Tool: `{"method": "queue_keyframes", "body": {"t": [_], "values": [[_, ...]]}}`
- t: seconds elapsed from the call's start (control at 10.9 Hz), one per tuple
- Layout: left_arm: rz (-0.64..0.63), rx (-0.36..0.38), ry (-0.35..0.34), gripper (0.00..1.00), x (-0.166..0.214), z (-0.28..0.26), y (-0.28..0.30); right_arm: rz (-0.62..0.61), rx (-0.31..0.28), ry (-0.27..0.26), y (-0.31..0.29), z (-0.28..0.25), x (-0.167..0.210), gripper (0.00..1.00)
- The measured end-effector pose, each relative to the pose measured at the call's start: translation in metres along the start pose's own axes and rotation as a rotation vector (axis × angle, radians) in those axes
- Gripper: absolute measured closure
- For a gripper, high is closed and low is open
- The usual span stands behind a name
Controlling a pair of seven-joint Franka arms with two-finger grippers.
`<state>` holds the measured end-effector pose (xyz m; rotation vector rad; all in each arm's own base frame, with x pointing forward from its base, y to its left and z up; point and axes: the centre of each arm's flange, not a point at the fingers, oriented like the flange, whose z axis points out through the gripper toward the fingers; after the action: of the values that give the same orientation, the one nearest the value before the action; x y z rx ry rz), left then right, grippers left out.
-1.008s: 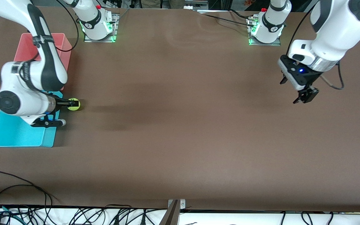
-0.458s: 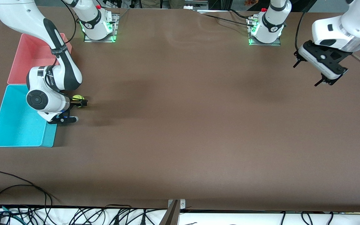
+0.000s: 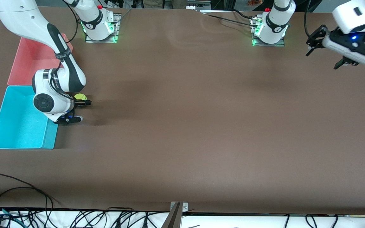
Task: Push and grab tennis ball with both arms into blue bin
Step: 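Grasp the ball with the right gripper while the left gripper withdraws, then lift the ball with the right gripper over the cyan bin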
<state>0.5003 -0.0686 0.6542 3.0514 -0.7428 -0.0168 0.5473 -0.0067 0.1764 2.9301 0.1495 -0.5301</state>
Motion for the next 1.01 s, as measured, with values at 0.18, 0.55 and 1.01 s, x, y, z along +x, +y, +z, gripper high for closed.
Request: {"method": "queue_keyframes", "body": {"t": [0.18, 0.55, 1.01], "values": [[-0.131, -0.003, 0.002, 0.00, -0.007, -0.010, -0.011, 0.002, 0.000, -0.012, 0.001, 0.005, 0.000, 0.00], [-0.244, -0.013, -0.014, 0.00, -0.008, -0.003, -0.025, 0.004, 0.001, -0.061, 0.002, 0.013, -0.007, 0.00], [-0.258, -0.018, -0.027, 0.00, -0.004, 0.004, -0.028, -0.001, 0.001, -0.061, 0.000, 0.015, -0.006, 0.35]]}}
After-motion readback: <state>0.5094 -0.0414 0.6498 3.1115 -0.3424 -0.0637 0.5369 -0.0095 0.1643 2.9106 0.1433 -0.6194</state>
